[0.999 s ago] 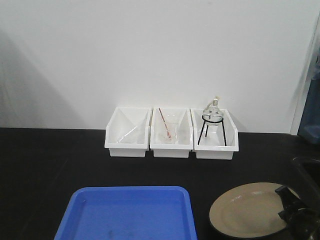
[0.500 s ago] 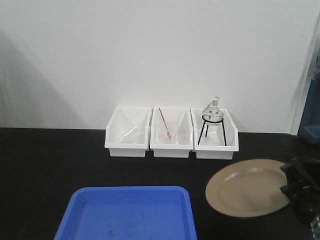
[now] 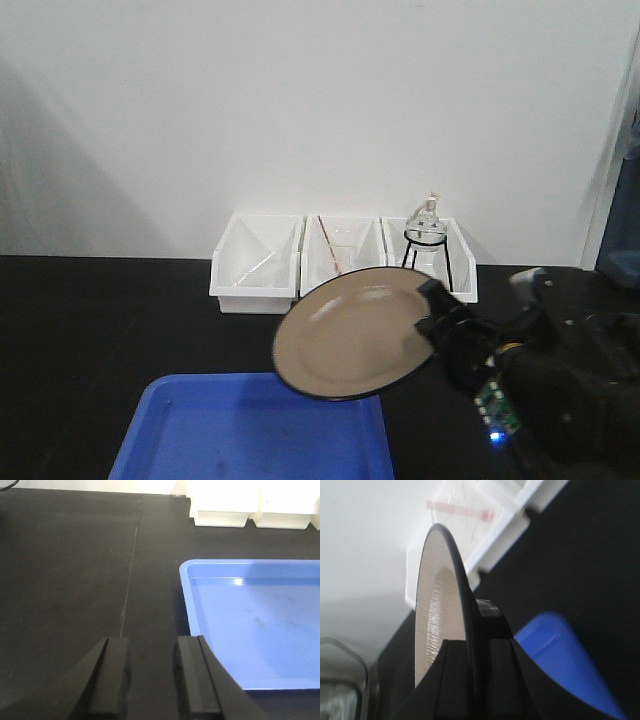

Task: Place disk in tray to left cabinet
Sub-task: 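Lift the plate with the right gripper and lower it onto the blue tray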

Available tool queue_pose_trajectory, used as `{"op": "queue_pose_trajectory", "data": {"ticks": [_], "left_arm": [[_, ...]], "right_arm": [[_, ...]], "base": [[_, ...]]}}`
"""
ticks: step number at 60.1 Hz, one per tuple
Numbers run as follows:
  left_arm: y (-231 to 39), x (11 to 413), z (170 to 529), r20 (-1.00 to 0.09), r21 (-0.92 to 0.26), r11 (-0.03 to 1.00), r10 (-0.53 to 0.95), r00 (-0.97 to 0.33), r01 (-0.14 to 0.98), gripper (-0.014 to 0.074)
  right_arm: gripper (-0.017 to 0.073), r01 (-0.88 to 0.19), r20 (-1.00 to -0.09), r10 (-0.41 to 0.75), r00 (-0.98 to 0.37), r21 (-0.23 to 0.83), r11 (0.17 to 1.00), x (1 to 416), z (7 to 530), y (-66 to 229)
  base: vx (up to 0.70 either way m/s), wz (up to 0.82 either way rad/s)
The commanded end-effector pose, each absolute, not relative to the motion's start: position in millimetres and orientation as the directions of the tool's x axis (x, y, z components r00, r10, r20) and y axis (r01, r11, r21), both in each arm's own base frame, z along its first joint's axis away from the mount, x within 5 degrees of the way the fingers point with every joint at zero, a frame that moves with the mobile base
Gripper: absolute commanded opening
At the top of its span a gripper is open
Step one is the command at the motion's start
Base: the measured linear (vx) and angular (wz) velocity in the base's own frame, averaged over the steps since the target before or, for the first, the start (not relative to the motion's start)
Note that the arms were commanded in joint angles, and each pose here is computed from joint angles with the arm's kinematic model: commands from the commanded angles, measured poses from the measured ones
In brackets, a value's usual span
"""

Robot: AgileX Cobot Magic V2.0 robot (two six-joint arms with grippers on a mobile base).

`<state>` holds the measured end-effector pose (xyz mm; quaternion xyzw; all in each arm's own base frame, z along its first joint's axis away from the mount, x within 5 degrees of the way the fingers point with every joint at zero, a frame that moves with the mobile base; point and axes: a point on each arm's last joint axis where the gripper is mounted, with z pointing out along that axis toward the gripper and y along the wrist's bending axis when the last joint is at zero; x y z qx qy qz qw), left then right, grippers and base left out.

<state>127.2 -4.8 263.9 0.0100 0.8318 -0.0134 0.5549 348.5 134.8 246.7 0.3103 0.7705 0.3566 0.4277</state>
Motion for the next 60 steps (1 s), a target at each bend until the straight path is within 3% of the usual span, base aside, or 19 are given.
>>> {"op": "queue_pose_trajectory", "data": {"ticks": [1,17,36,37,42,53,60], "left_arm": [[-6,132,281,-0.957,-0.021,0.999,-0.009,-0.290,0.038,0.0365],[-6,132,281,-0.957,-0.021,0.999,-0.009,-0.290,0.038,0.0365],[-6,131,280,-0.953,-0.021,0.999,-0.008,-0.303,0.037,0.0365],[-6,131,279,-0.951,-0.020,0.999,-0.008,-0.309,0.037,0.0365],[-6,131,279,-0.951,-0.020,0.999,-0.008,-0.310,0.037,0.0365],[-6,131,279,-0.951,-0.020,0.999,-0.008,-0.310,0.037,0.0365],[-6,131,279,-0.951,-0.020,0.999,-0.008,-0.310,0.037,0.0365]], "right_arm": [[0.0001,-0.006,-0.462,0.808,-0.364,0.869,0.494,354,281,158],[0.0001,0.008,-0.467,0.733,-0.496,0.841,0.541,352,231,213],[0.0012,0.064,-0.464,0.693,-0.551,0.805,0.590,354,194,223],[0.0027,0.055,-0.497,0.625,-0.601,0.755,0.653,352,185,225],[0.0052,0.011,-0.548,0.553,-0.628,0.704,0.710,351,183,225],[0.0180,-0.102,-0.650,0.420,-0.634,0.608,0.787,350,183,226],[0.0327,-0.123,-0.669,0.390,-0.633,0.584,0.802,351,183,224]], "base": [[0.00,0.00],[0.00,0.00],[0.00,0.00],[0.00,0.00],[0.00,0.00],[0.00,0.00],[0.00,0.00]]}}
